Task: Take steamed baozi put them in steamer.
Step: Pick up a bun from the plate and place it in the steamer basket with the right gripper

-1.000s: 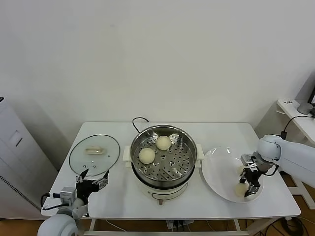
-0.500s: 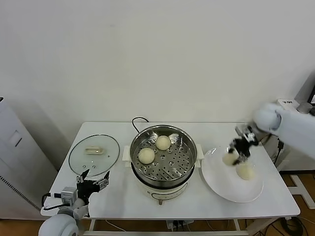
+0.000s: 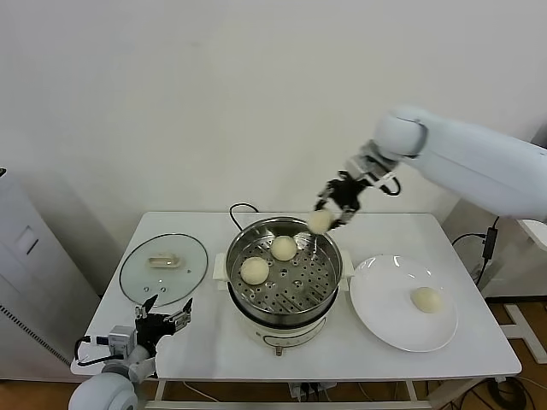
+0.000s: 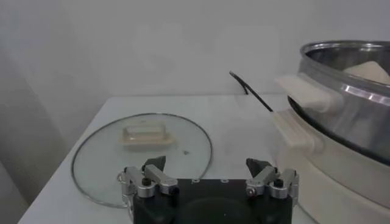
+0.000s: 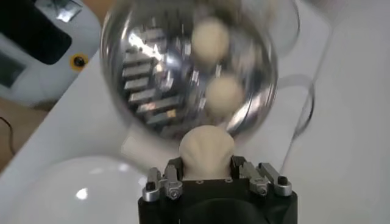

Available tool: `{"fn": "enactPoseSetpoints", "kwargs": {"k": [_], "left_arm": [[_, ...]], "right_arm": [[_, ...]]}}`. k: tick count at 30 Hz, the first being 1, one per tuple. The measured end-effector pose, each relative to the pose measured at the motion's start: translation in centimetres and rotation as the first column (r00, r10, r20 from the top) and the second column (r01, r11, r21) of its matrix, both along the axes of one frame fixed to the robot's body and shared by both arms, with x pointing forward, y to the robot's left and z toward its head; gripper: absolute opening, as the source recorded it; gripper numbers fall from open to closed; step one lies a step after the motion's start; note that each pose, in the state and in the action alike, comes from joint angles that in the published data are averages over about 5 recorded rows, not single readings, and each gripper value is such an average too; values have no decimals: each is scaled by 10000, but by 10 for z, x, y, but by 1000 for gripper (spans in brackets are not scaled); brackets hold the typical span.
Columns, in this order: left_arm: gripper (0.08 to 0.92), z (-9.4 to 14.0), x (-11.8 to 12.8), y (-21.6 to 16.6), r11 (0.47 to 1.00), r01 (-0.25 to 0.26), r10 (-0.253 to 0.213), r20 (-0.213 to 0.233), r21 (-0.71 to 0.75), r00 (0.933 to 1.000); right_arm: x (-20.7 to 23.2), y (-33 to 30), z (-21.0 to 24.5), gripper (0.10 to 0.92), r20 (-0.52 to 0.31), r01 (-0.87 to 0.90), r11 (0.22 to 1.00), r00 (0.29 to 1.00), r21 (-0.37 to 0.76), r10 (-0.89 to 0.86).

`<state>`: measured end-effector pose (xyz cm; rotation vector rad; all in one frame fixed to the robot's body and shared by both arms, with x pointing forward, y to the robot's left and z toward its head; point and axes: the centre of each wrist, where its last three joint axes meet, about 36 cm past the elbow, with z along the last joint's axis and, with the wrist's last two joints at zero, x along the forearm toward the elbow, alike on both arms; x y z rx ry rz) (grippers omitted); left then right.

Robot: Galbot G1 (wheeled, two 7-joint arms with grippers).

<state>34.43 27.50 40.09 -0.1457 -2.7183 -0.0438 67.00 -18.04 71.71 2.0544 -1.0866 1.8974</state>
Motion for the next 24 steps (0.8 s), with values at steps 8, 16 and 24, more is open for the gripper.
{"fn": "enactPoseSetpoints", "kwargs": {"k": [8, 16, 24], "left_arm": [[823, -1, 1, 4, 10000, -35, 35, -6, 31, 10000], [823, 0, 2, 4, 10000, -21, 21, 22, 39, 10000], [823, -1, 1, 5, 10000, -59, 59, -19, 38, 10000]], "right_arm": [[-25, 58, -26, 481, -111, -3157, 9472, 9488, -555, 3156], [-48, 83, -51, 484, -241, -5295, 8391, 8471, -1249, 5309], [-61, 99, -72, 482, -152, -6477, 7382, 7535, -1887, 6573]]}}
